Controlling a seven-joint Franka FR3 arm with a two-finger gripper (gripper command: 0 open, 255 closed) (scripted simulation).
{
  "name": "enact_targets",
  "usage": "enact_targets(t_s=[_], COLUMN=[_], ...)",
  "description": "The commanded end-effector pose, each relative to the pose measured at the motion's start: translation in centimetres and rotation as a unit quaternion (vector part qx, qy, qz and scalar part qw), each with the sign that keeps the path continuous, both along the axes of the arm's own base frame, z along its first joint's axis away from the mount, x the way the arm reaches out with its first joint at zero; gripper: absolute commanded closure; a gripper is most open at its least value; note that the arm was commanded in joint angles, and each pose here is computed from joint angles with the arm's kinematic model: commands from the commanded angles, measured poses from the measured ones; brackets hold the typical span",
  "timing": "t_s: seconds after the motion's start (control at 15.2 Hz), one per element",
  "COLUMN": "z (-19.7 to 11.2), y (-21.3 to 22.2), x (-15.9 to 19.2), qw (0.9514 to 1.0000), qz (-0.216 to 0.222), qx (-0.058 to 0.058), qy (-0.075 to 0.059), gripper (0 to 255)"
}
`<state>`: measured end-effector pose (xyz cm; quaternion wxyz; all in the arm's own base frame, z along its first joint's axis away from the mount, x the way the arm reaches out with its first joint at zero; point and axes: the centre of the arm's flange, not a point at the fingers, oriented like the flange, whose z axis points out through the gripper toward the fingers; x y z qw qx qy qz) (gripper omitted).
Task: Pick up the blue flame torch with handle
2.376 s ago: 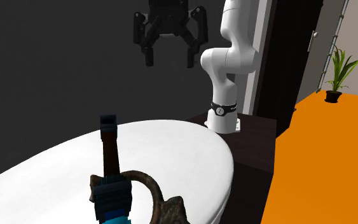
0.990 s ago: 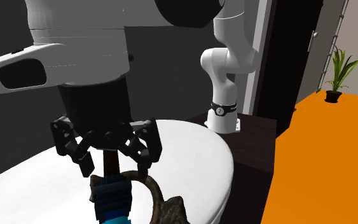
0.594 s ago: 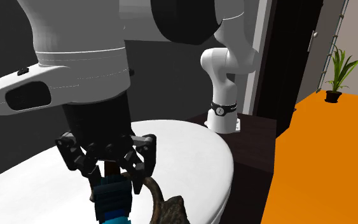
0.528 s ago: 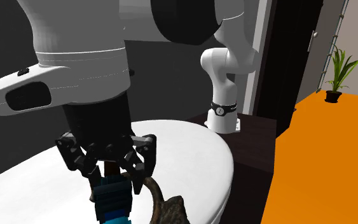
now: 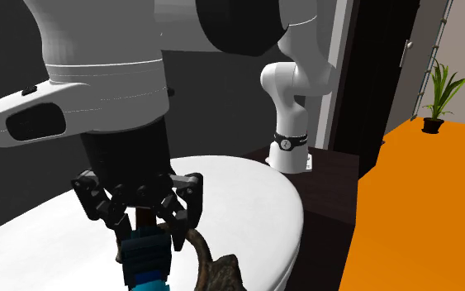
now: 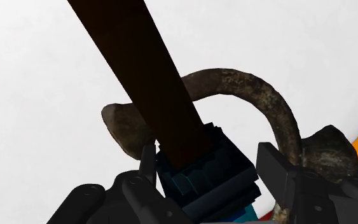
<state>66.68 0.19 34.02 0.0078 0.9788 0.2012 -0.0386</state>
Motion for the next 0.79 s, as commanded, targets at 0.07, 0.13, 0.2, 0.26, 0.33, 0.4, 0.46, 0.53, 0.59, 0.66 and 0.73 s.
enact_targets(t_s=[0.07, 0.13, 0.2, 0.26, 0.33, 0.4, 0.46, 0.53, 0.59, 0.66, 0.73], z=[1.4, 1.9, 2.4, 3.0, 3.5, 4.0, 4.6, 5.1, 5.6, 6.1, 6.7], y=[0.0, 0.0, 0.0, 0.0, 0.0, 0.0, 0.0, 0.0, 0.0, 0.0, 0.0], x=[0.0, 0.0, 0.0, 0.0, 0.0, 0.0, 0.0, 0.0, 0.0, 0.0, 0.0], qw=[1.0000, 1.0000, 1.0000, 1.0000, 1.0000, 1.0000, 1.0000, 1.0000, 1.0000, 1.0000, 1.0000], qz=[0.000, 0.000, 0.000, 0.000, 0.000, 0.000, 0.000, 0.000, 0.000, 0.000, 0.000], qx=[0.000, 0.000, 0.000, 0.000, 0.000, 0.000, 0.000, 0.000, 0.000, 0.000, 0.000], qy=[0.000, 0.000, 0.000, 0.000, 0.000, 0.000, 0.000, 0.000, 0.000, 0.000, 0.000], gripper=[255, 255, 255, 255, 255, 255, 255, 255, 255, 255, 255])
